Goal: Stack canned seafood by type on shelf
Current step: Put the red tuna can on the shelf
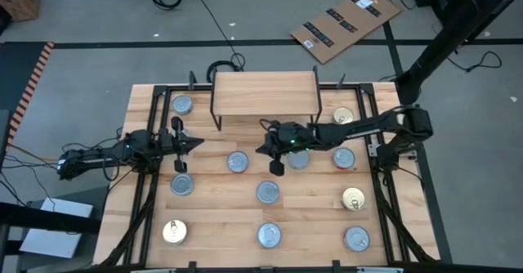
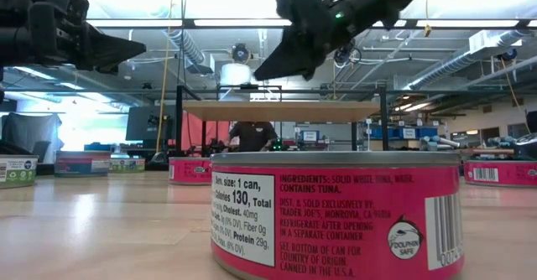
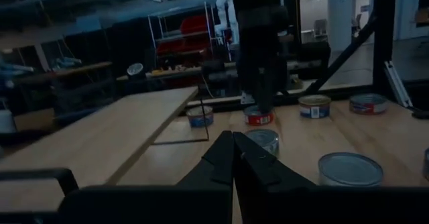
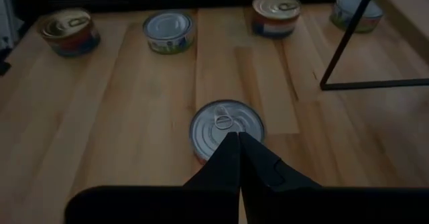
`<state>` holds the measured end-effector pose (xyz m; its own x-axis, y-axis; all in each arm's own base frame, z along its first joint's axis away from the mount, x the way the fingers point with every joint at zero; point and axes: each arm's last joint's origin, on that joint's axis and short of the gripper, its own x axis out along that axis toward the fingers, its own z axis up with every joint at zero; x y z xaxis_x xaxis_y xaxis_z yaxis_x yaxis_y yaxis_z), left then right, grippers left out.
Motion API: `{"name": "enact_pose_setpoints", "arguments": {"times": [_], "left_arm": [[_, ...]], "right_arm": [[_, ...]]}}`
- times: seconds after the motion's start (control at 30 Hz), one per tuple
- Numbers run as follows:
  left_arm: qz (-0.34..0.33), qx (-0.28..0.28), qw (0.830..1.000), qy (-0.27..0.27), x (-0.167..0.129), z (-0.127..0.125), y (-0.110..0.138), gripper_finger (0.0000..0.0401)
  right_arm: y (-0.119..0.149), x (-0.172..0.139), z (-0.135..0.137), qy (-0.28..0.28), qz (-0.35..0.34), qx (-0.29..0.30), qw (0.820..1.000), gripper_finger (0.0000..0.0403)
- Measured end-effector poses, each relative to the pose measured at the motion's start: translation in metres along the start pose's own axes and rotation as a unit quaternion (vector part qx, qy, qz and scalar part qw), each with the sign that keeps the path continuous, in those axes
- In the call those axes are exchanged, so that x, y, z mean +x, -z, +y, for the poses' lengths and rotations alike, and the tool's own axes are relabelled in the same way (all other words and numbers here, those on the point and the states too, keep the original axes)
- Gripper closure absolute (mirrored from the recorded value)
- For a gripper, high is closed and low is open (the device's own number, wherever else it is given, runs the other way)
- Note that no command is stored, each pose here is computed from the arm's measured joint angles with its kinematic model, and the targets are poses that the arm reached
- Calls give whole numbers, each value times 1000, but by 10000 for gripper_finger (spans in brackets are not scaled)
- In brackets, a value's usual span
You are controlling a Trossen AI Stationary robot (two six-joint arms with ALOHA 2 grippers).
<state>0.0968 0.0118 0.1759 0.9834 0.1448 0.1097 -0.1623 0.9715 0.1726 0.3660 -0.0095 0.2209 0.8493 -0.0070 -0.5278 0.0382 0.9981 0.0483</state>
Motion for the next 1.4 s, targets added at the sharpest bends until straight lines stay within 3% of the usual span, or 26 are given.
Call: {"name": "enact_pose_setpoints", "arguments": {"times": [0.23,0.5,0.83,1.17,1.4], "left_arm": [[-8,37,999,1,0,0,-2,393],[-10,31,998,55,0,-3,0,393],[-41,76,994,63,-2,-1,-17,395],[-73,123,985,94,-4,1,-40,396],[-74,135,983,101,1,0,-41,396]], "right_arm": [[-3,40,-1,2,30,37,999,384],[-5,74,-1,8,74,57,996,368],[-5,77,-9,34,90,112,989,351],[20,95,-17,76,132,161,975,315],[25,97,-19,85,142,164,973,307]]}}
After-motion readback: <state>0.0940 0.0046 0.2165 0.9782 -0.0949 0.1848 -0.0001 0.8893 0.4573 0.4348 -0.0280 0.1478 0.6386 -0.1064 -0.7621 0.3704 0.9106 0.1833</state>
